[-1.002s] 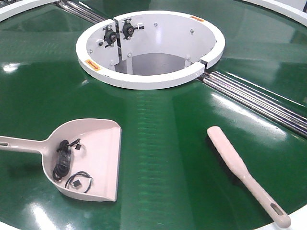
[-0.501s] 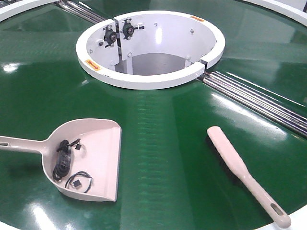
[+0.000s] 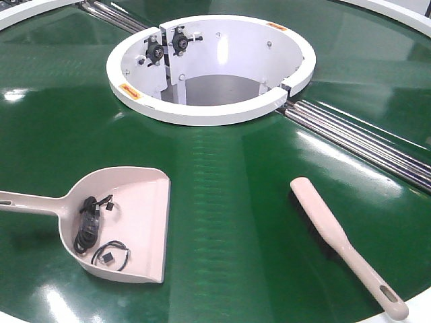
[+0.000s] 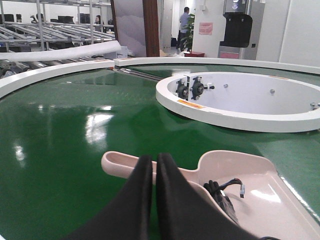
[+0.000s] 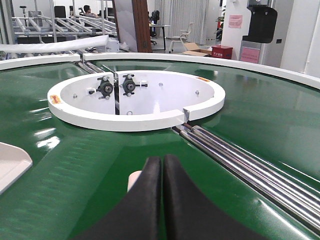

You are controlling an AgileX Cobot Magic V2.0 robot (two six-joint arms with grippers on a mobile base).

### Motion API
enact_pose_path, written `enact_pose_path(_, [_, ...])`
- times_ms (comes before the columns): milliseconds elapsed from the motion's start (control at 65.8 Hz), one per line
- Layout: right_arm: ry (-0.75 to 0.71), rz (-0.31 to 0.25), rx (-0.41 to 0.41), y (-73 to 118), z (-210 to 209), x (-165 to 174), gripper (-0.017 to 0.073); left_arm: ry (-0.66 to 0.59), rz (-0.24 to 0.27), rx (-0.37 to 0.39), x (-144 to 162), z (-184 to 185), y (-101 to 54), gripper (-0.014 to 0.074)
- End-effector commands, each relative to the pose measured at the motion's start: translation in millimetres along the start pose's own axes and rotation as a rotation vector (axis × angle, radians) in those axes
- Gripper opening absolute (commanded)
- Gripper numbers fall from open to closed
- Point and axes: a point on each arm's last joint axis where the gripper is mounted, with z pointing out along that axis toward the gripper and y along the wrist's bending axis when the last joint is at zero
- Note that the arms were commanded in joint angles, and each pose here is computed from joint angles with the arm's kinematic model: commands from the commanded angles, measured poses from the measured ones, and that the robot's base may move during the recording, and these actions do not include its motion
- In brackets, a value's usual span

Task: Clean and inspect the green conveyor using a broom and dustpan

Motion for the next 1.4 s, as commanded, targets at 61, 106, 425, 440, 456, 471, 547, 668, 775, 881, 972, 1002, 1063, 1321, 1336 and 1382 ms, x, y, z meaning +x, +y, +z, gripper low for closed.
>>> enact_pose_path(61, [-0.090, -0.011, 0.004, -0.7, -1.0, -14.9, -0.0008, -0.059, -0.006, 0.012, -2.6, -0.8, -0.6, -0.0006])
enact_pose_path(106, [-0.090, -0.011, 0.004, -0.7, -1.0, -14.9, -0.0008, -0.060, -0.006, 0.012, -2.7, -0.8, -0.6, -0.0006])
enact_pose_path(425, [-0.090, -0.011, 0.004, -0.7, -1.0, -14.9, -0.0008, -0.060, -0.006, 0.012, -2.7, -0.8, -0.6, -0.0006])
enact_pose_path(440, [-0.090, -0.011, 0.004, -0.7, -1.0, -14.9, -0.0008, -0.060, -0.006, 0.012, -2.7, -0.8, -0.6, -0.0006])
enact_pose_path(456, [-0.090, -0.011, 0.004, -0.7, -1.0, -14.9, -0.0008, -0.060, -0.006, 0.012, -2.7, -0.8, -0.6, -0.0006])
enact_pose_path(471, [-0.090, -0.011, 0.004, -0.7, -1.0, -14.9, -0.0008, -0.060, -0.006, 0.012, -2.7, -0.8, -0.6, -0.0006])
enact_pose_path(547, [-0.090, -0.011, 0.004, -0.7, -1.0, -14.9, -0.0008, -0.060, -0.006, 0.012, -2.7, -0.8, -0.6, -0.0006])
enact_pose_path(668, [-0.090, -0.011, 0.004, -0.7, -1.0, -14.9, -0.0008, -0.060, -0.006, 0.012, -2.7, -0.8, -0.6, -0.0006])
enact_pose_path(775, [-0.091, -0.011, 0.004, -0.8, -1.0, -15.0, -0.0008, -0.060, -0.006, 0.012, -2.7, -0.8, -0.6, -0.0006])
enact_pose_path(881, [-0.087, -0.028, 0.042, -2.8, -1.0, -14.7, -0.0008, -0.060, -0.006, 0.012, -2.7, -0.8, -0.6, -0.0006])
enact_pose_path(972, [-0.059, -0.024, 0.116, -6.8, 0.9, -6.3, -0.0008, -0.060, -0.006, 0.012, -2.7, -0.8, -0.6, -0.0006])
enact_pose_path(1002, [-0.052, -0.023, 0.133, -7.6, 1.9, -1.6, -0.0008, -0.060, -0.006, 0.012, -2.7, -0.8, -0.6, -0.0006])
enact_pose_path(1063, [-0.046, -0.024, 0.144, -7.9, 4.0, 8.7, -0.0008, -0.060, -0.006, 0.012, -2.7, -0.8, -0.6, -0.0006])
enact_pose_path(1321, [-0.116, 0.026, 0.140, -4.5, 1.7, 51.4, -0.0008, -0.060, -0.006, 0.012, -2.7, -0.8, -0.6, -0.0006])
enact_pose_path(1336, [-0.114, 0.027, 0.140, -4.4, 1.7, 53.4, -0.0008, -0.060, -0.006, 0.012, -2.7, -0.8, -0.6, -0.0006])
enact_pose_path(1382, [-0.086, 0.039, 0.140, -4.5, 2.2, 55.6, -0.0008, -0.060, -0.006, 0.012, -2.7, -0.8, -0.6, -0.0006])
